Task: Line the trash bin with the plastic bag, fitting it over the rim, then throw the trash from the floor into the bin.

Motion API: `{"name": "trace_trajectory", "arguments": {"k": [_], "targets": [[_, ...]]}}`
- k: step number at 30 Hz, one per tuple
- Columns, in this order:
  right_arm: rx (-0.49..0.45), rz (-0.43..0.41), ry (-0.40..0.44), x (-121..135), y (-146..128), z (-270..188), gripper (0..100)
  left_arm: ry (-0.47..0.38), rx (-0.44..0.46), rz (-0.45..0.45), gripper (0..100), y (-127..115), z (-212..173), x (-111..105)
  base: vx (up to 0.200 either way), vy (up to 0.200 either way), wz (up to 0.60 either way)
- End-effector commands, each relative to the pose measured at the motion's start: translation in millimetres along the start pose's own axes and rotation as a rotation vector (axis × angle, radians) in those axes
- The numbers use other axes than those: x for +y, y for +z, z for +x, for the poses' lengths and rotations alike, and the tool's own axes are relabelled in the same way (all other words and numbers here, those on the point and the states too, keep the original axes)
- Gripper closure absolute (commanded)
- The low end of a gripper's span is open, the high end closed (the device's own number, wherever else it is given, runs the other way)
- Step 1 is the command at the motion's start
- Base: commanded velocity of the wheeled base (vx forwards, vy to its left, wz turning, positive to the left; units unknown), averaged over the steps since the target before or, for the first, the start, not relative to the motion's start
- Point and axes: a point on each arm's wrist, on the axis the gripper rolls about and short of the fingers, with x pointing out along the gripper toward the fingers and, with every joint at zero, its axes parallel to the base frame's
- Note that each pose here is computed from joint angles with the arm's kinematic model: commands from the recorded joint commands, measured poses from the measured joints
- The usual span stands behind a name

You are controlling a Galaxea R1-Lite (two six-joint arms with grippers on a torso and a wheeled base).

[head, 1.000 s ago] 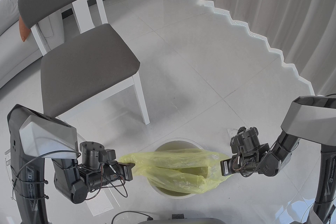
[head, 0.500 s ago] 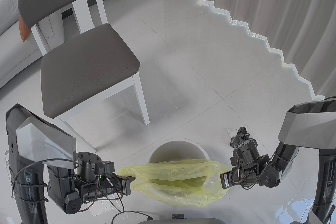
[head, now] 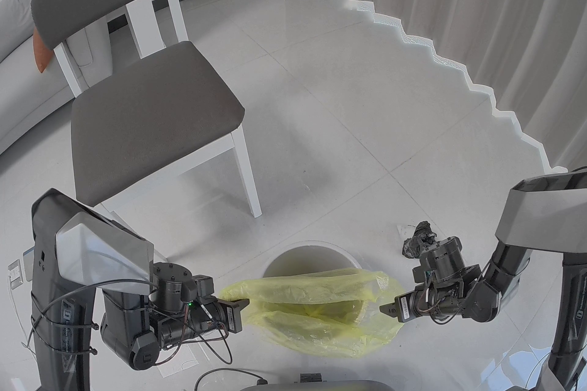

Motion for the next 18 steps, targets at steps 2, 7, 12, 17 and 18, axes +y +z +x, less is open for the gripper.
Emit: {"name": "trace_trajectory", "arguments": {"k": [2,7,12,17,18], "targets": [[-0.132,-0.067,0.025,0.2,15.6,-52.0,0,-0.018,0.009,0.007,100,-1.9,-1.8,-6.4,0.0,0.0,0.0],[-0.263,-0.105,0.083,18.1,41.6,-77.1,0,-0.022,-0.002,0.008,100,-1.4,-4.7,-8.1,0.0,0.0,0.0],[-0.295,-0.16,0.143,47.6,60.2,-75.1,0,-0.024,-0.008,0.014,100,-4.0,-10.2,-8.5,0.0,0.0,0.0],[-0.26,-0.217,0.178,72.7,66.7,-57.5,0,-0.019,0.006,0.015,0,-6.3,-15.1,-8.4,0.0,0.0,0.0],[-0.256,-0.235,0.181,75.6,67.2,-54.4,0,-0.019,0.005,0.015,0,-6.0,-15.2,-8.5,0.0,0.0,0.0]]}}
